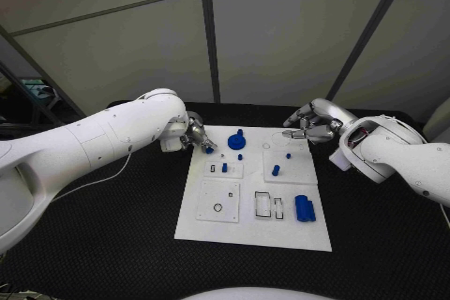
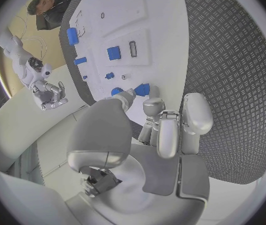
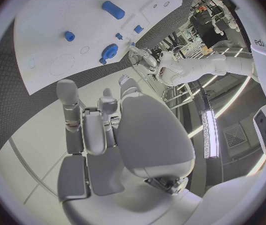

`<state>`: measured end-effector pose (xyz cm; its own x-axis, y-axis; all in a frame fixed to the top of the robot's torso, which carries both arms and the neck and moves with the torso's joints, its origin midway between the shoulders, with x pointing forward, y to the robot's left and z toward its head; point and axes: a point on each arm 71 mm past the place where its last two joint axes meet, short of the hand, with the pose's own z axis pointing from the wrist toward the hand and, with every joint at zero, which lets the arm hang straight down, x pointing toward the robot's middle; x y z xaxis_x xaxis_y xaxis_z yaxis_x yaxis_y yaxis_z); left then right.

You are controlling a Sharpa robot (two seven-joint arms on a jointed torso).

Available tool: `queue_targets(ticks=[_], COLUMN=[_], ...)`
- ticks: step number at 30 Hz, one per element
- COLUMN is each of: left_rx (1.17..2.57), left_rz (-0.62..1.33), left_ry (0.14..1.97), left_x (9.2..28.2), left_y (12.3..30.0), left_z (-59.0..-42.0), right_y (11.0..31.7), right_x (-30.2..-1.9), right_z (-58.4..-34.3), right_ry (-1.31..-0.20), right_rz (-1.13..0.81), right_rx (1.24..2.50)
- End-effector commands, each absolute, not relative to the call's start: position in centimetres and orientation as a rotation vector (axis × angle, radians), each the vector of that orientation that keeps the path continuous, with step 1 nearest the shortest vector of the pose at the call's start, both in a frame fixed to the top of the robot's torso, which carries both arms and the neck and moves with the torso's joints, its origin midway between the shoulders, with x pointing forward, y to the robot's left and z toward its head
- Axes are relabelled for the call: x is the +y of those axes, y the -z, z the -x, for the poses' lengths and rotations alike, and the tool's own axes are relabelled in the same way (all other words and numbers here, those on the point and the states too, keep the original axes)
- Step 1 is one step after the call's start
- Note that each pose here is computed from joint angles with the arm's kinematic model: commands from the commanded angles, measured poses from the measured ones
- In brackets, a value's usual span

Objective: Assemble the parts on the task board

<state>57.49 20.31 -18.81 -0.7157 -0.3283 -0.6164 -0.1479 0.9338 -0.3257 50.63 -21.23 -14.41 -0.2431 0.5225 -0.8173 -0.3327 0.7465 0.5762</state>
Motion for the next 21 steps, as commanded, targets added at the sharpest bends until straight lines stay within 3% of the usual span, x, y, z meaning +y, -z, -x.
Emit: queue_targets(ticks=[1,21], left_rx=[2.363,2.341], left_rz=[0.337,0.336], left_ry=[0.344,0.367], left_x=[20.20,20.61], left_y=[18.65,18.40], left_z=[-57.45,-56.95], right_y=[14.31,14.30], right_x=[-21.19,-21.34], right_z=[-50.59,-50.56], right_ry=[-0.812,-0.809], right_rz=[-0.145,-0.146], right_rx=[1.629,1.630])
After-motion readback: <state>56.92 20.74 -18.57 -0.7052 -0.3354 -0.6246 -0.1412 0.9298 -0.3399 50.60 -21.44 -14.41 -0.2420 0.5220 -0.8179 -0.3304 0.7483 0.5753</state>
